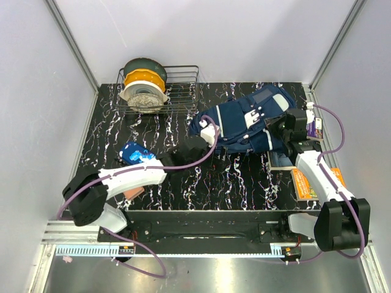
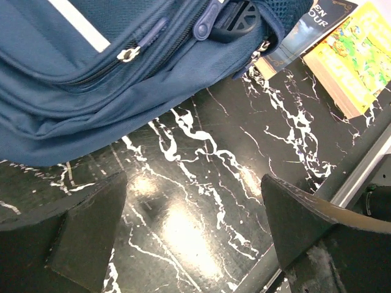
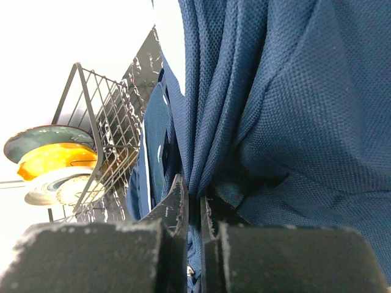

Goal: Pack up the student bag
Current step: Unzip the student bag at the center of the board.

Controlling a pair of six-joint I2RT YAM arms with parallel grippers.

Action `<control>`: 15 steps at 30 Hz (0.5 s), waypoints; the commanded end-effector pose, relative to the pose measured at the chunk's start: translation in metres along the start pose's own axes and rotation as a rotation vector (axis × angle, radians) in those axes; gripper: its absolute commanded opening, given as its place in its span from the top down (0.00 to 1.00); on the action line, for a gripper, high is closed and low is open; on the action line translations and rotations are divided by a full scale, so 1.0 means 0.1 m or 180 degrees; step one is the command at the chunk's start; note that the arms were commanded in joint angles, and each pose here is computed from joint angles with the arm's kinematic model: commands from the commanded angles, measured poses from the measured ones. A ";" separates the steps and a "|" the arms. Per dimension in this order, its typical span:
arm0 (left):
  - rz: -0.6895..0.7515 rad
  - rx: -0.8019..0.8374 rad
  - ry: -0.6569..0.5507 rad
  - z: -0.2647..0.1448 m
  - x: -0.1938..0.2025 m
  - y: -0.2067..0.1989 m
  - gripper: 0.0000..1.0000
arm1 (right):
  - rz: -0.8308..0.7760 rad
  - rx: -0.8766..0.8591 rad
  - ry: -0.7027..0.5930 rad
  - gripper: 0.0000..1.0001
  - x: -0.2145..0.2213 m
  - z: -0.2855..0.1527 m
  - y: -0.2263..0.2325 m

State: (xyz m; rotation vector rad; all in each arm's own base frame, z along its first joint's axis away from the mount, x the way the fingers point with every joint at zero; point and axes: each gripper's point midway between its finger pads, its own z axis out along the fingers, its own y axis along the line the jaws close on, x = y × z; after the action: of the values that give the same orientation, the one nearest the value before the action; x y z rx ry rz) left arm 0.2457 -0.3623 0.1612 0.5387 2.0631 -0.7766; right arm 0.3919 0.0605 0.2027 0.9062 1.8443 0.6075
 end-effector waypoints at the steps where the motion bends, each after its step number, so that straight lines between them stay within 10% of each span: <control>1: -0.0041 0.0584 -0.0352 0.10 -0.39 -0.52 0.05 | 0.0041 -0.0508 -0.0280 1.00 -0.28 -0.21 0.47; 15: -0.0114 0.1013 -0.0180 0.60 -0.23 -0.87 0.15 | -0.0186 -0.0509 -0.0258 1.00 -0.30 -0.35 0.49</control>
State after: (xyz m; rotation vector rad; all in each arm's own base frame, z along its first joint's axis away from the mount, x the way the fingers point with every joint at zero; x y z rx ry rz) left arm 0.2356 -0.4417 0.1474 0.6616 2.0283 -1.0124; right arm 0.3800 0.0606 0.2054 0.8907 1.8684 0.5990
